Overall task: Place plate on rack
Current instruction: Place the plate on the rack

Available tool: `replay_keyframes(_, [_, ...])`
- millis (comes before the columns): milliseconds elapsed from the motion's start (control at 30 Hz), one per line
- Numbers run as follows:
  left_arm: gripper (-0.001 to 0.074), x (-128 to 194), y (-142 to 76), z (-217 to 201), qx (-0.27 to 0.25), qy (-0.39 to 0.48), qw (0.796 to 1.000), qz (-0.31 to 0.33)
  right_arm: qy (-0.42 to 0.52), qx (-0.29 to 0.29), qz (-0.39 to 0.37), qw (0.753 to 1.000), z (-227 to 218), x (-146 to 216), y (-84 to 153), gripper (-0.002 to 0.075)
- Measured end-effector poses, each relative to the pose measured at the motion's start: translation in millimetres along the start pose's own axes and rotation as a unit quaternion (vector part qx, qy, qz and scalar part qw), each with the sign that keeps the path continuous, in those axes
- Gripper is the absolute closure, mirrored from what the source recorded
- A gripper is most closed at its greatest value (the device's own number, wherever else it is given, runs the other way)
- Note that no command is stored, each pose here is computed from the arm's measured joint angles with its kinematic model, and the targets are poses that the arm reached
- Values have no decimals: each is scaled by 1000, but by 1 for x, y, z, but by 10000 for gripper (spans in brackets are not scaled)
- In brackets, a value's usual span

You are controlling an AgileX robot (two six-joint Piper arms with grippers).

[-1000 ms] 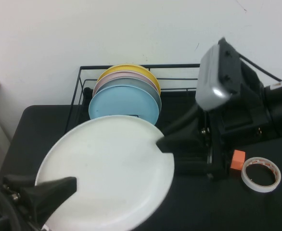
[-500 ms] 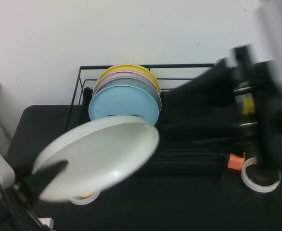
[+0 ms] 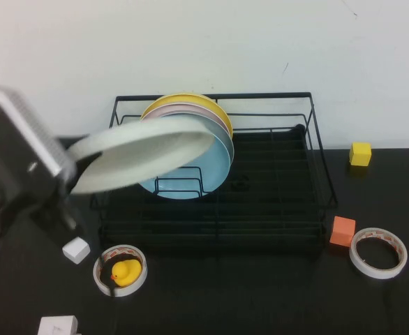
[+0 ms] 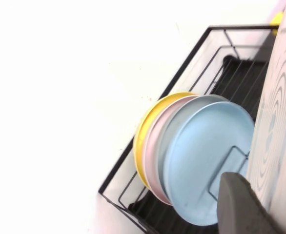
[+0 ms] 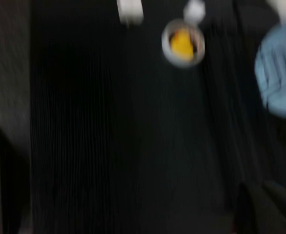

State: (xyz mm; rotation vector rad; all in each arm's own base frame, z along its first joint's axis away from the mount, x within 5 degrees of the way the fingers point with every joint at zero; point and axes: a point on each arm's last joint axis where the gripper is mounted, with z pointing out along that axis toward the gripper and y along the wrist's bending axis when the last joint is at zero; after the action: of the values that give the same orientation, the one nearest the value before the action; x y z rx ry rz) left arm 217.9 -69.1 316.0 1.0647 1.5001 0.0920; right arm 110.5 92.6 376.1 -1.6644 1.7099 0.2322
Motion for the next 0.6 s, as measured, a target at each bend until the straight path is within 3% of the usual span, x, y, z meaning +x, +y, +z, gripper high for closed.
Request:
replay_keyframes(300, [629,13,26,66,29,31,998,52,33,21,45,998,2,43,45,725])
replay_keyframes(600, [629,41,28,121,68,58,992,85,36,56,39,997,-5,60,65,726])
